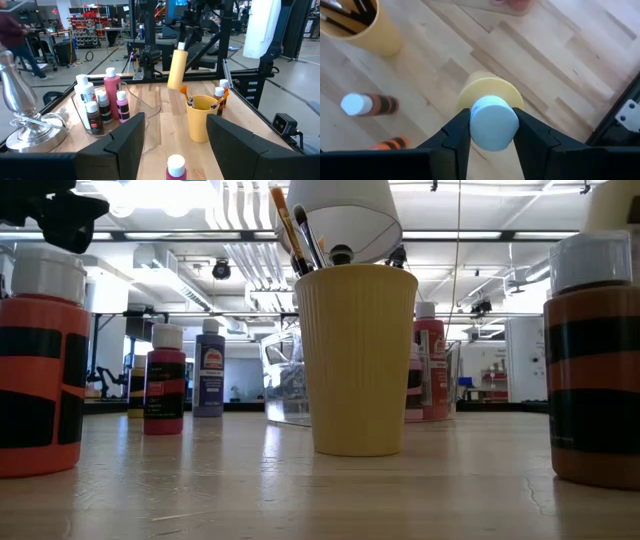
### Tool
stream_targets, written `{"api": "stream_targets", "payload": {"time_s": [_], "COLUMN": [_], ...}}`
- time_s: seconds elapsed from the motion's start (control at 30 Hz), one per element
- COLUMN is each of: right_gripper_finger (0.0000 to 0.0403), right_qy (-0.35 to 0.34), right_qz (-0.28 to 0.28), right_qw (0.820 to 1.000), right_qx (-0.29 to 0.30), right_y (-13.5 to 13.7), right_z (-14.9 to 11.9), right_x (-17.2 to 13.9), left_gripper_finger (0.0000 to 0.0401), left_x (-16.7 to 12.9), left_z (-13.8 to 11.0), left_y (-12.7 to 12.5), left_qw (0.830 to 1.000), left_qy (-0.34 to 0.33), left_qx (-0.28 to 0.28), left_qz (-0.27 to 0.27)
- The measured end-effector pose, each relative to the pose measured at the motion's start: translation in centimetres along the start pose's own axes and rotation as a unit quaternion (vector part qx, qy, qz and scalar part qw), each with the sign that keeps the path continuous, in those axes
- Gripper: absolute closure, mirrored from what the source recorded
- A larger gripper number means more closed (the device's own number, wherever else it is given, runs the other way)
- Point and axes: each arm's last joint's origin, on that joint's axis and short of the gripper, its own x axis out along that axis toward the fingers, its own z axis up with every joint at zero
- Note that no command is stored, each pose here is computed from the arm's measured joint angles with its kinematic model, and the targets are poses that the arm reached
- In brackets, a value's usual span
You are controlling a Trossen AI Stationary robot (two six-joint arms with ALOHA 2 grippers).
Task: Pick & Place Paint Supplies
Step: Put the light yellow bottle into the transparent bin
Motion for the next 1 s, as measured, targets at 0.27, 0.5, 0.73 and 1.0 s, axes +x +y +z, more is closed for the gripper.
{"api": "stream_targets", "payload": {"time_s": [0.27,0.5,0.73,1.0], "right_gripper_finger": [0.0286,0.0285,0.0287,0.0281], "right_qy": [-0.009,-0.030,-0.066,-0.084], "right_qz": [0.016,0.037,0.069,0.085], "right_qw": [1.000,0.999,0.994,0.990], "right_qx": [0.003,-0.009,-0.058,-0.074], "right_y": [-1.4,-2.1,-1.6,-2.0], "right_z": [2.7,5.4,8.6,12.3], "right_x": [-0.4,-0.2,0.7,1.8], "left_gripper_finger": [0.0183,0.0183,0.0183,0.0183], "left_x": [0.0,0.0,0.0,0.0], "left_z": [0.0,0.0,0.0,0.0], "left_y": [0.0,0.0,0.0,0.0], "left_qw": [1.000,1.000,1.000,1.000], "left_qy": [0.000,0.000,0.000,0.000], "left_qx": [0.000,0.000,0.000,0.000], "left_qz": [0.000,0.000,0.000,0.000]}}
